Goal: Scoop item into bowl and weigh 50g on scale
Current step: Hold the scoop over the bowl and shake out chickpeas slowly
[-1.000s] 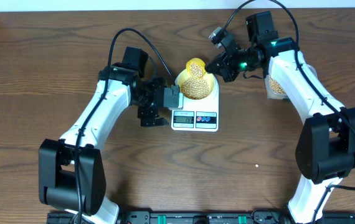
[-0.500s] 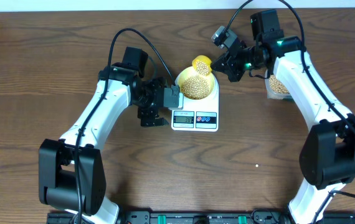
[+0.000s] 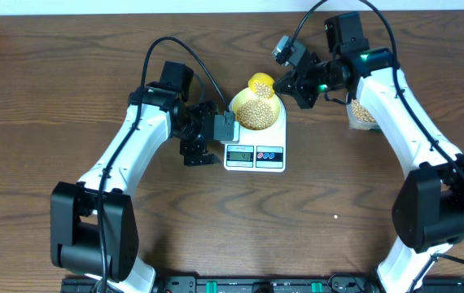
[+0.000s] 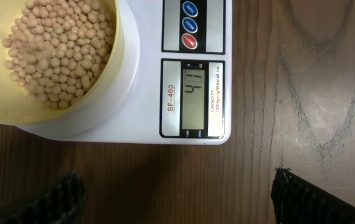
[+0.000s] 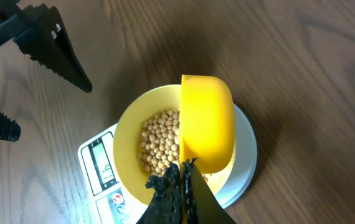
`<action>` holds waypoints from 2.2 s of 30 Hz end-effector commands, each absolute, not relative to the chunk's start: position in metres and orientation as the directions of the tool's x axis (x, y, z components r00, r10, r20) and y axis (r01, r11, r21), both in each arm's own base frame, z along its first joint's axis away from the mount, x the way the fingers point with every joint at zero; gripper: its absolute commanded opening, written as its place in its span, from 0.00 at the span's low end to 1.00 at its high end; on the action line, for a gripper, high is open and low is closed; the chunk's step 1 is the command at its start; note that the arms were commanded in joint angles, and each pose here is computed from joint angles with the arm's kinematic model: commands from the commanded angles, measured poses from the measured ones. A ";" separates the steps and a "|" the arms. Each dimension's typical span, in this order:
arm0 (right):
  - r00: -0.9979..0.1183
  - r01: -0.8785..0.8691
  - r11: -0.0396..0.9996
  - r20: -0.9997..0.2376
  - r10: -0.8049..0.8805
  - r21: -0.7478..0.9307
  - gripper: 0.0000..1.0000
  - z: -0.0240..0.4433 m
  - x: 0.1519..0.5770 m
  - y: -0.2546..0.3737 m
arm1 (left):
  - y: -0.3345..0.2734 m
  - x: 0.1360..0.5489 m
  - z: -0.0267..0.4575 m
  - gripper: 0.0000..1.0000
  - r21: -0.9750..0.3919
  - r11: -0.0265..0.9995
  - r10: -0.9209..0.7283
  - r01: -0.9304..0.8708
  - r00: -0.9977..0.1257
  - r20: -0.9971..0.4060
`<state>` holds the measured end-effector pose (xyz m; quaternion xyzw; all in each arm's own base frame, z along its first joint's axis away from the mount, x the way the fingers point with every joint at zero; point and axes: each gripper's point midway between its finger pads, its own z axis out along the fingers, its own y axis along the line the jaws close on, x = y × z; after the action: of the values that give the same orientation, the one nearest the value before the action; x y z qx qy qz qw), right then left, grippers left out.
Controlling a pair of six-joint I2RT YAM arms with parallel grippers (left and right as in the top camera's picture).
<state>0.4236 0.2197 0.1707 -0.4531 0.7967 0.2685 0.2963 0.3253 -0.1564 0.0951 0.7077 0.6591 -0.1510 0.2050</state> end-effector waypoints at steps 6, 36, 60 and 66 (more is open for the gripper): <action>-0.372 -0.895 0.429 -0.732 -0.571 0.121 0.01 0.184 0.420 0.220 | -0.158 0.321 0.092 0.98 0.074 -0.057 0.865 0.996 0.086 -0.495; -0.423 -0.875 0.444 -0.754 -0.503 0.195 0.01 0.192 0.420 0.227 | -0.158 0.321 0.092 0.98 0.074 -0.057 0.865 0.996 0.086 -0.495; -0.369 -0.912 0.361 -0.773 -0.516 0.194 0.01 0.195 0.408 0.233 | -0.158 0.321 0.092 0.98 0.074 -0.057 0.865 0.996 0.086 -0.495; -0.396 -0.893 0.410 -0.755 -0.522 0.185 0.01 0.191 0.415 0.228 | -0.158 0.321 0.092 0.98 0.074 -0.057 0.865 0.996 0.086 -0.495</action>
<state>0.4186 0.2269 0.1805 -0.4480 0.7873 0.2987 0.3005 0.3253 -0.1564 0.0951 0.7077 0.6591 -0.1510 0.2050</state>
